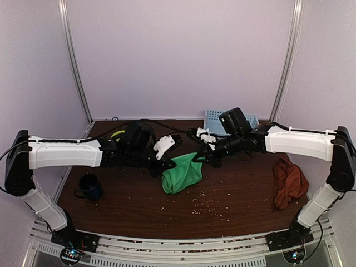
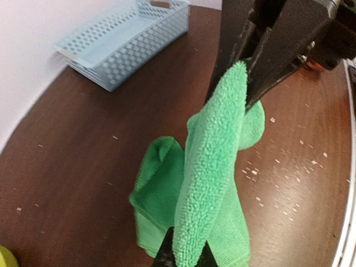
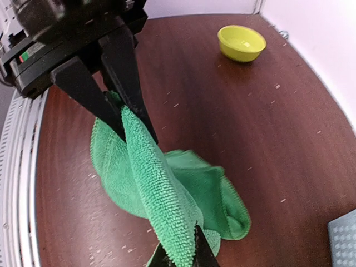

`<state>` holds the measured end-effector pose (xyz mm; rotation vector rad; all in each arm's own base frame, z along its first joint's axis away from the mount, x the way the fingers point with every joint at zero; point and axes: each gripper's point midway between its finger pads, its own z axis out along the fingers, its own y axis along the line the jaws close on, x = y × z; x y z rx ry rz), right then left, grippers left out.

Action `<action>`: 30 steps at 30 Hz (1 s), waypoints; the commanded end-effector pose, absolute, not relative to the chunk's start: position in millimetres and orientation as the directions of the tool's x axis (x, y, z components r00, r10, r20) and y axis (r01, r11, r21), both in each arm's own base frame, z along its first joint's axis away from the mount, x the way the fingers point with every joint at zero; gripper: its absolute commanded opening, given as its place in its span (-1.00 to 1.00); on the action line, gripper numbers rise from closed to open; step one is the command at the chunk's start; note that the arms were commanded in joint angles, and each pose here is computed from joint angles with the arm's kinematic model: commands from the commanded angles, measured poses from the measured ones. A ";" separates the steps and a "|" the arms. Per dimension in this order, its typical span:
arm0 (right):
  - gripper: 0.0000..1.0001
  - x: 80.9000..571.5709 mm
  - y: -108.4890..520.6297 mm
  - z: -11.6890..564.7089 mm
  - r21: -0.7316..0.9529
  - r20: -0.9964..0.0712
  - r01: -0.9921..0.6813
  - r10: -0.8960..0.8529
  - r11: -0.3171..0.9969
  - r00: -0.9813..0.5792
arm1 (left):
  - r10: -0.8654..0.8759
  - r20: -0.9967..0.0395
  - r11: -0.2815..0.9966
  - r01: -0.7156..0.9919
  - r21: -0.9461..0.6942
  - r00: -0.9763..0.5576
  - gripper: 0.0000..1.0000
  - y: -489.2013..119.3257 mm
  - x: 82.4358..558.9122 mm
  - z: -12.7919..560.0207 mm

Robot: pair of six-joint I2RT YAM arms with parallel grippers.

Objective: Roll the towels
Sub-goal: Flatten out the towel at the center of the board.

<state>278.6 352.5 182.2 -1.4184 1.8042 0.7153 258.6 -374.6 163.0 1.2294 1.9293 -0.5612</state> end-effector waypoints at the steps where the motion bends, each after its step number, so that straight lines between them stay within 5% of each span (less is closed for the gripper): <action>1: -0.91 356.4 353.6 238.1 -0.154 -0.860 -0.921 -0.508 0.357 -0.053 | 0.533 -0.831 0.508 0.846 0.162 -0.161 -0.95 -355.7 328.2 210.1; 6: -0.93 399.4 357.4 289.2 -0.184 -0.895 -0.898 -0.446 0.400 -0.015 | 0.524 -0.852 0.502 0.812 0.299 -0.010 -0.97 -353.5 356.8 282.5; 12: -0.94 374.8 343.1 304.9 -0.198 -0.912 -0.897 -0.410 0.395 0.021 | 0.512 -0.859 0.481 0.821 0.307 0.021 -0.97 -345.0 339.3 297.6; 22: -0.96 259.4 337.9 160.5 0.003 -0.802 -0.989 -0.591 0.145 -0.089 | 0.574 -0.797 0.226 0.972 -0.067 -0.188 -0.95 -368.3 218.3 147.1; 30: -0.96 183.0 309.4 110.6 0.131 -0.665 -0.991 -0.741 0.000 -0.088 | 0.695 -0.672 0.118 0.963 -0.242 -0.254 -0.92 -373.3 146.2 100.0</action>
